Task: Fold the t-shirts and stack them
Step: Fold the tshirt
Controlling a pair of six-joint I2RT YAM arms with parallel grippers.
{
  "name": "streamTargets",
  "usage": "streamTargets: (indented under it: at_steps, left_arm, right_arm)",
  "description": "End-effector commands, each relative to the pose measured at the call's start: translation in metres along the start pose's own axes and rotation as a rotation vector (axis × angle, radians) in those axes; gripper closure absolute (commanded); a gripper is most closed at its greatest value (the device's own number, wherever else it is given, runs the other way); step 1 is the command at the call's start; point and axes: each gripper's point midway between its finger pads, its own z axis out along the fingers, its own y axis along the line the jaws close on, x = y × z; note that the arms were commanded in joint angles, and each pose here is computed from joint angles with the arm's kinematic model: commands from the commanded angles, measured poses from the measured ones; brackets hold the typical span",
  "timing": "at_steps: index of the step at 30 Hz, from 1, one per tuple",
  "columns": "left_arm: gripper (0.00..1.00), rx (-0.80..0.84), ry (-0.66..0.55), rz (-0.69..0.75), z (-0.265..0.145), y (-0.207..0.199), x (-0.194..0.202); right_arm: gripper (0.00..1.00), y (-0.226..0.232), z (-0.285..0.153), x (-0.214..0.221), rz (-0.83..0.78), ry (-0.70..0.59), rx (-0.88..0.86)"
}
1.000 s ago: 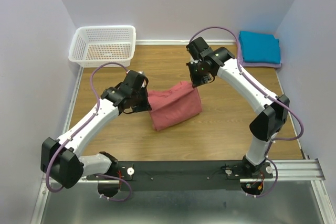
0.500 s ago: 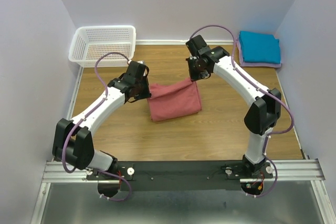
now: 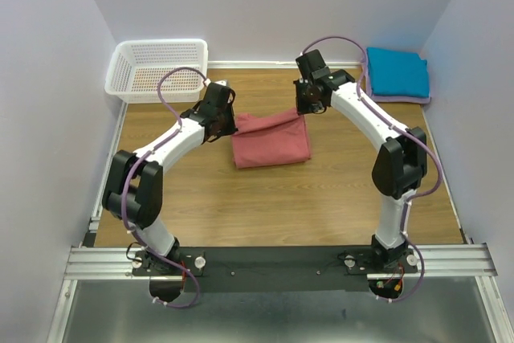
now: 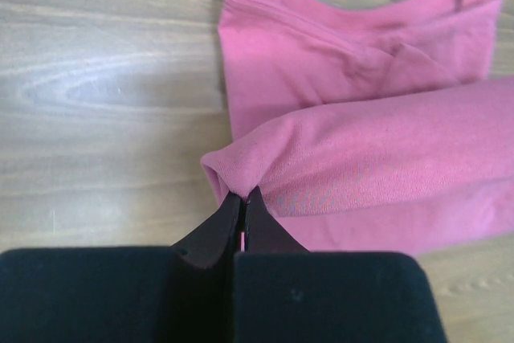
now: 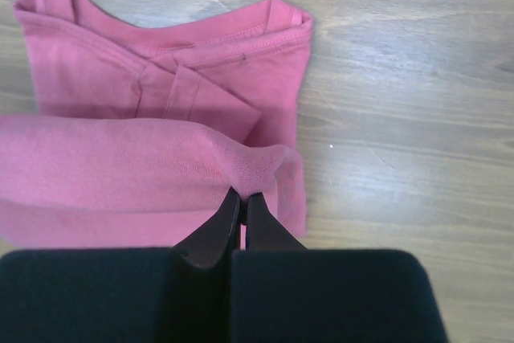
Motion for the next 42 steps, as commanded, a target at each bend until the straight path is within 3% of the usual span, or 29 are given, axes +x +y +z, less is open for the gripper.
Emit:
streamTargets:
  at_steps: [1, 13, 17, 24, 25, 32, 42]
  left_arm:
    - [1.0, -0.067, -0.085, 0.006, 0.024, 0.017, -0.024]
    - [0.99, -0.058, -0.156, 0.057, 0.07, 0.014, -0.047]
    - [0.83, -0.075, -0.15, 0.048, 0.08, 0.019, -0.046]
    - [0.46, -0.032, -0.288, 0.08, 0.028, 0.005, -0.087]
    - [0.36, -0.015, -0.314, 0.09, 0.014, 0.001, -0.093]
    - [0.29, 0.027, -0.281, 0.139, 0.001, 0.01, -0.06]
    - [0.29, 0.148, -0.131, 0.076, 0.012, 0.008, 0.0]
  right_arm:
    - [0.99, -0.007, 0.034, 0.001, 0.04, -0.004, 0.012]
    - [0.98, -0.031, 0.087, 0.006, 0.134, -0.009, 0.044]
    - [0.74, -0.036, 0.089, 0.006, 0.151, -0.012, 0.051]
    - [0.59, -0.035, 0.042, -0.022, 0.111, -0.129, -0.007]
    - [0.54, -0.038, 0.043, -0.017, 0.111, -0.127, -0.038]
    - [0.38, -0.055, 0.039, 0.003, 0.052, -0.115, -0.234]
    - [0.39, -0.033, 0.051, 0.043, 0.195, -0.005, -0.411]
